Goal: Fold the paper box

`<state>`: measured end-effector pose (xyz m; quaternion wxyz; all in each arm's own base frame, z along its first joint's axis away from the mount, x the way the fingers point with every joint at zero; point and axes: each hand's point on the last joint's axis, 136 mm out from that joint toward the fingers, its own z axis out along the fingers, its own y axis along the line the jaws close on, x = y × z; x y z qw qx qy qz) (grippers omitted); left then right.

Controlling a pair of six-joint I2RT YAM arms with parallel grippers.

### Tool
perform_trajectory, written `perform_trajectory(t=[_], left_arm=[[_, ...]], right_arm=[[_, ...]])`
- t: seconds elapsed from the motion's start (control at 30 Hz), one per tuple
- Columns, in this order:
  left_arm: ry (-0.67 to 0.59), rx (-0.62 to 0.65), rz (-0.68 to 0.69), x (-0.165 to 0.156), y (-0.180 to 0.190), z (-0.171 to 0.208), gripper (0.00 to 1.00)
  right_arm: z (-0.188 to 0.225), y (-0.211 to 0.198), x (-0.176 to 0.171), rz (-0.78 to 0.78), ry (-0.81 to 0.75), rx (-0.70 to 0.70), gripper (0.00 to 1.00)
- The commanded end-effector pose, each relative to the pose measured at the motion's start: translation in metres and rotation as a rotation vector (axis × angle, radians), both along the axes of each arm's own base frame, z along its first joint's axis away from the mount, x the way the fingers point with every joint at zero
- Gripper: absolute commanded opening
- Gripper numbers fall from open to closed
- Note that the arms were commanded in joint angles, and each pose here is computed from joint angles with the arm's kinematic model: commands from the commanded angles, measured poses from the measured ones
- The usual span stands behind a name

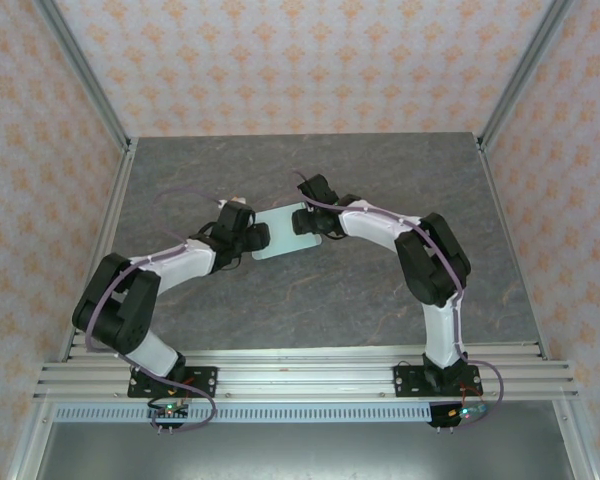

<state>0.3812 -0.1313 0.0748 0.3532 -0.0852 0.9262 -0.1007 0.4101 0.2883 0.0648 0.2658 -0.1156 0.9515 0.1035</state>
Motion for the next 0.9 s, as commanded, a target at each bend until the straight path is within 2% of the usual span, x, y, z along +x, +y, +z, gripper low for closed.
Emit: perform_trajectory(t=[0.0,0.13,0.3,0.57,0.73,0.87], left_arm=[[-0.061,0.039,-0.01,0.017,0.003,0.031,0.72],[-0.02,0.047,-0.121,0.033,-0.009,0.033,0.73],[0.061,0.071,-0.248,0.06,-0.025,0.024,0.73],[0.189,0.049,-0.349,0.099,-0.036,0.002,0.74],[0.264,-0.07,-0.415,0.09,-0.055,-0.008,0.72],[0.247,-0.208,-0.429,0.071,-0.07,0.001,0.7]], right_arm=[[0.042,-0.005,-0.002,0.023,-0.052,0.008,0.65],[0.048,-0.014,-0.022,0.015,-0.045,0.046,0.66],[0.038,-0.039,-0.056,-0.01,-0.012,0.049,0.66],[0.033,-0.059,-0.081,-0.023,0.004,0.035,0.66],[0.034,-0.064,-0.083,-0.022,-0.002,0.014,0.66],[0.036,-0.065,-0.085,-0.021,-0.004,0.013,0.66]])
